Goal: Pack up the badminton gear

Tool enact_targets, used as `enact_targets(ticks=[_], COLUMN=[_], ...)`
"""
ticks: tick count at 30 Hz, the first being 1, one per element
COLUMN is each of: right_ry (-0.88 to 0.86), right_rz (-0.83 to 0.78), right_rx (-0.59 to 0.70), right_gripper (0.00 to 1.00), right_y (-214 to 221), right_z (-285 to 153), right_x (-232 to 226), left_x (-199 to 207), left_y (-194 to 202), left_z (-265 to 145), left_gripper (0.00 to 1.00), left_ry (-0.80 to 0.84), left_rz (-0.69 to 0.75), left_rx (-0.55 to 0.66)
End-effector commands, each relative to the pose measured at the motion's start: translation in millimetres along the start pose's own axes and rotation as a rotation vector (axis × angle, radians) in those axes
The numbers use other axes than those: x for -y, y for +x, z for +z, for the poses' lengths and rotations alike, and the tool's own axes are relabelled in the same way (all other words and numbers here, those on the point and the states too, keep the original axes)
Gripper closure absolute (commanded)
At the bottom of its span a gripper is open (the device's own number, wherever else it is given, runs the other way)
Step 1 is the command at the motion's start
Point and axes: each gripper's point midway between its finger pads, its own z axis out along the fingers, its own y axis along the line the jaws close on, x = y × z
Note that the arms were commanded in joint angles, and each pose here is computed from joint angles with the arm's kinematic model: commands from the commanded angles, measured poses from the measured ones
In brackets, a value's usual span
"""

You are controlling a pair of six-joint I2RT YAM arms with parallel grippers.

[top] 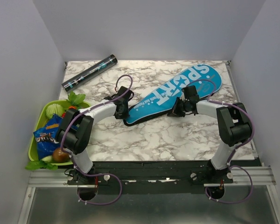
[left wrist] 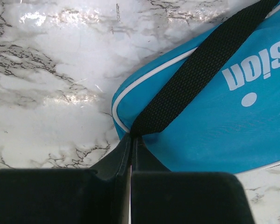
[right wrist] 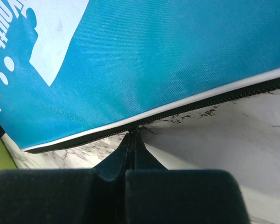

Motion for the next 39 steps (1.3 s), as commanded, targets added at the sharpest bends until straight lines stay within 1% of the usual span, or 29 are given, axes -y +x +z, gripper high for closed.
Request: enact_targets(ticks=[1, 2, 4, 7, 8, 10, 11, 13, 14, 15, 17, 18, 19, 21, 23, 25, 27, 29, 32, 34, 35, 36, 37, 38, 39], right_ry=[-0.017, -0.025, -0.041, -0.071, -0.088, -0.107, -0.118, -0.167, -0.184, -0.242, -0.293, -0.316, -0.352, -0.370, -0.393, -0.436, -0.491, -0.516, -0.542, -0.500, -0.501, -0.460, -0.445, -0.433, -0.429], right_rz=[-0.043, -0.060, -0.084, -0.129, -0.164, -0.177, -0.208, -0.216, -0.243, -0.255, -0.296, -0.304, -0.305, -0.311, -0.301, -0.292, -0.303, -0.302, -0.313, -0.315, -0.319, -0.309, -0.307, -0.304, -0.301], right_rx=[-0.029, -0.042, -0.056, -0.090, -0.114, -0.137, -0.177, -0.199, -0.250, -0.261, -0.306, -0.333, -0.332, -0.359, -0.359, -0.363, -0.384, -0.406, -0.384, -0.382, -0.369, -0.365, -0.354, -0.341, -0.305], right_gripper=[0.99, 0.99, 0.99, 0.99, 0.99, 0.99, 0.99, 0.99, 0.99, 0.99, 0.99, 0.99, 0.99, 0.99, 0.99, 0.99, 0.99, 0.99, 0.99, 0.87, 0.80, 0.70, 0.66, 0.64, 0.59], right_y=[11, 16, 23, 46, 61, 77, 98, 111, 135, 139, 165, 175, 176, 191, 194, 196, 202, 208, 205, 207, 203, 205, 205, 204, 197], right_z=[-4, -3, -4, -2, 1, 4, 10, 15, 23, 25, 30, 41, 43, 57, 63, 67, 66, 64, 56, 53, 46, 46, 43, 40, 31], right_x=[-2, -8, -20, -48, -64, -84, -97, -127, -140, -164, -191, -198, -216, -224, -232, -235, -239, -238, -241, -231, -233, -221, -217, -214, -215], left_x=[-3, -2, -2, 0, 1, 3, 6, 8, 10, 11, 13, 14, 15, 15, 6, 9, 17, 16, 14, 12, 10, 8, 9, 10, 4], left_y=[18, 18, 19, 22, 22, 26, 28, 32, 34, 35, 38, 40, 43, 45, 48, 49, 52, 54, 58, 59, 58, 58, 51, 49, 44], left_z=[13, 12, 7, 2, 1, -3, -4, -8, -10, -11, -17, -19, -24, -28, -34, -42, -48, -52, -58, -63, -66, -69, -76, -80, -82], left_gripper=[0.98, 1.00, 1.00, 1.00, 1.00, 1.00, 1.00, 1.00, 1.00, 1.00, 1.00, 1.00, 1.00, 1.00, 1.00, 1.00, 1.00, 1.00, 1.00, 1.00, 0.94, 0.89, 0.88, 0.84, 0.82], left_ry=[0.005, 0.011, 0.021, 0.040, 0.045, 0.061, 0.071, 0.090, 0.098, 0.100, 0.120, 0.128, 0.143, 0.145, 0.110, 0.138, 0.192, 0.203, 0.216, 0.216, 0.214, 0.208, 0.212, 0.217, 0.188], left_rz=[-0.011, -0.010, -0.012, -0.019, -0.021, -0.024, -0.026, -0.026, -0.023, -0.022, -0.014, -0.005, -0.001, 0.001, 0.019, 0.023, 0.024, 0.017, 0.015, 0.022, 0.024, 0.029, 0.029, 0.031, 0.035], left_rx=[-0.058, -0.057, -0.051, -0.046, -0.041, -0.042, -0.042, -0.041, -0.040, -0.040, -0.039, -0.042, -0.041, -0.031, -0.021, -0.007, -0.020, -0.019, -0.008, 0.002, 0.010, 0.010, 0.040, 0.048, 0.070])
